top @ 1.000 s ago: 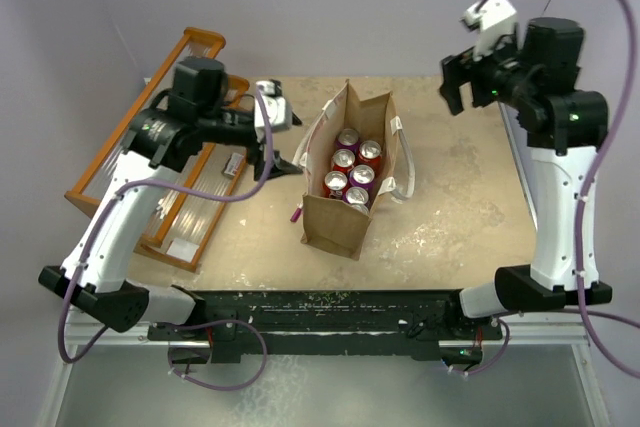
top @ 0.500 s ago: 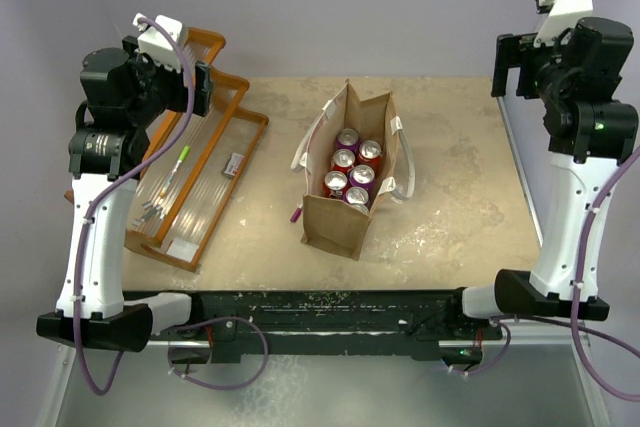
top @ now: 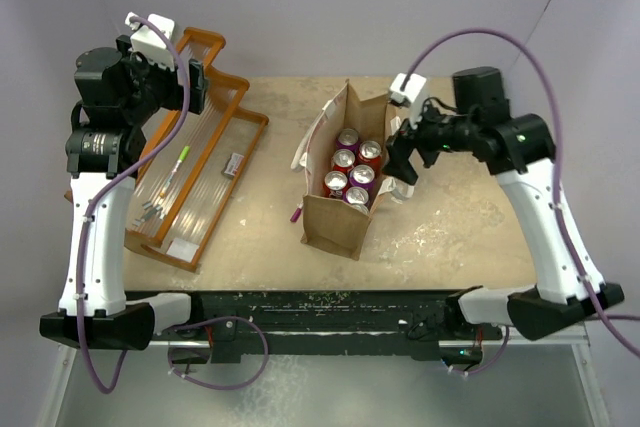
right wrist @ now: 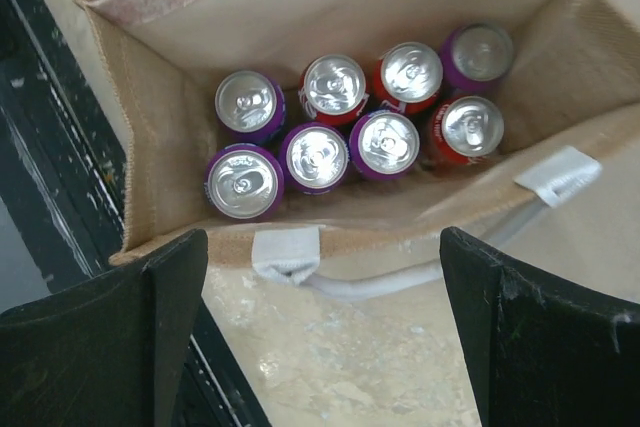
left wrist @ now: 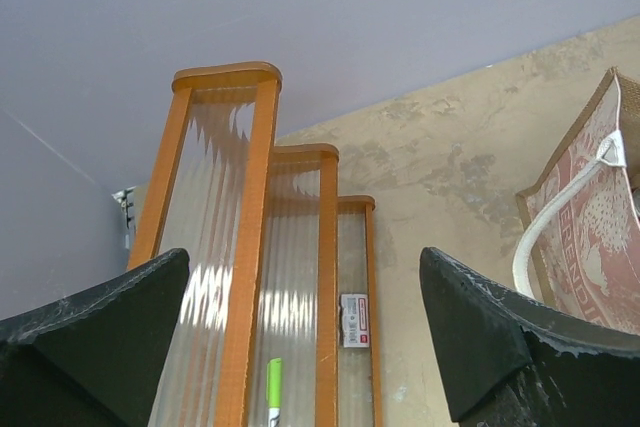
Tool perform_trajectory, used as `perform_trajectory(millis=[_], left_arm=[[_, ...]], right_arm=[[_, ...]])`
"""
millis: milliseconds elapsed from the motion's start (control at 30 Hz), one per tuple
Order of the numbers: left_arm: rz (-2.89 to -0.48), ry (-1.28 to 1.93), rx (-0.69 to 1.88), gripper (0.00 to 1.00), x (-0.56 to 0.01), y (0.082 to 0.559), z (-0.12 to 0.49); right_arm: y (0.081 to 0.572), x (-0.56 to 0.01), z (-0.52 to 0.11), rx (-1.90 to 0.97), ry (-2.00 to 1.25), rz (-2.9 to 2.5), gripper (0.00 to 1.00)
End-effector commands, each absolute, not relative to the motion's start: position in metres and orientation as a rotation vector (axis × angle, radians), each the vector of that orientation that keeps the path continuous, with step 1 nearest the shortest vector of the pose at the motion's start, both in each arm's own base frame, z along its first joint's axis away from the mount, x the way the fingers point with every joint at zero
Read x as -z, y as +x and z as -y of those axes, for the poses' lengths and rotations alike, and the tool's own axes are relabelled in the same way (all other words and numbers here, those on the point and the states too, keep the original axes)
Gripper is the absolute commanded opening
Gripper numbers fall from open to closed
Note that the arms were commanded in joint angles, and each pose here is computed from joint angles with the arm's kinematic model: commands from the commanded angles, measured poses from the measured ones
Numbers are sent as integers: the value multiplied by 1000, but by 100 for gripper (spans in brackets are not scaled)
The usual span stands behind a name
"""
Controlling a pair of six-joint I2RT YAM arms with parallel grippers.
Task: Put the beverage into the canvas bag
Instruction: Adjust the drink in the canvas bag.
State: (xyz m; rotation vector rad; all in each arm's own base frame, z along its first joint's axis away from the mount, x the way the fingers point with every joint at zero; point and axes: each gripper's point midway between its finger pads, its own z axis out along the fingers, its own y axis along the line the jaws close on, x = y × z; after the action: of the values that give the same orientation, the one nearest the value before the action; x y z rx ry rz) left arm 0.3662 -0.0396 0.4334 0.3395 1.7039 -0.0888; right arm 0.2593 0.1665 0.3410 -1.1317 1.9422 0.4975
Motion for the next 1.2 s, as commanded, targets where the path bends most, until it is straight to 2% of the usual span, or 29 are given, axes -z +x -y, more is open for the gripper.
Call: perform_trajectory(millis=[0,300,633,1033,1167], left_arm=[[-1652,362,141,99,-446,362,47],[-1672,372,133,99,-437,351,44],[-1688,367,155,99,-428,356,45],[-1697,334,183,99,-427,354,39],[-1697,340,181,99,-426,351,39]], right_arm=[[254,-309,-192,-568,-1371,-1921,97],[250,-236,-224,-637,-1652,-2037,89],[240,-165,-237,-600,-1792,-2151,81],[250,-117,-236,-517,-1764,-2195,69],[254,-137,-245,-538,-1757,-2152,68]])
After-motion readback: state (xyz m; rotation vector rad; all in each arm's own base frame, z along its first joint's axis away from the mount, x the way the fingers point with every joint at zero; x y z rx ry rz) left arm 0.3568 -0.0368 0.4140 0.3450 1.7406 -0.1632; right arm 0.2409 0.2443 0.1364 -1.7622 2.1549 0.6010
